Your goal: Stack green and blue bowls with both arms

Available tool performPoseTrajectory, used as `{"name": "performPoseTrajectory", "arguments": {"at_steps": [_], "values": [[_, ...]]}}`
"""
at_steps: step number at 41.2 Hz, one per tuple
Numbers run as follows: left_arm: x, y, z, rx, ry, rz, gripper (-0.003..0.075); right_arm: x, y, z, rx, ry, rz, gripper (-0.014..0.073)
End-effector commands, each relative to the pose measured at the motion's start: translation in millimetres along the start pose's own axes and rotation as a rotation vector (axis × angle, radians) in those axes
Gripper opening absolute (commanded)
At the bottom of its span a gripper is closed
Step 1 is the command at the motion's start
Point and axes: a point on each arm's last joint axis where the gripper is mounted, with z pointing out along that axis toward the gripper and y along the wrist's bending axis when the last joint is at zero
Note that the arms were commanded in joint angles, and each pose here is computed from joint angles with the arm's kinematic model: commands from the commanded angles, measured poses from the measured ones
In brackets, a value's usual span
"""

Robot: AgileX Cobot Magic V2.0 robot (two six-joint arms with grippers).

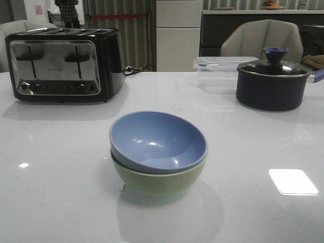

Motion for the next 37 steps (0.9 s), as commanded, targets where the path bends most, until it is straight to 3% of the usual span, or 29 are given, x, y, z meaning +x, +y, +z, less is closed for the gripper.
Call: {"name": "performPoseTrajectory", "arguments": {"at_steps": [1,10,19,37], "values": [[-7,1,-2,-0.011,-0.099,-0.006,0.0093,0,-9,-12,0.112,-0.225,0.026,0.0057],[-7,1,-2,-0.011,-0.099,-0.006,0.0093,53,-12,-14,0.275,-0.402,0.060,0.0057],[-7,1,-2,-0.011,-0.099,-0.006,0.0093,87,-10,-3,0.313,-0.491,0.057,0.0057],[-7,1,-2,-0.011,-0.099,-0.006,0.0093,97,-10,1,0.320,-0.558,0.056,0.0057]]}}
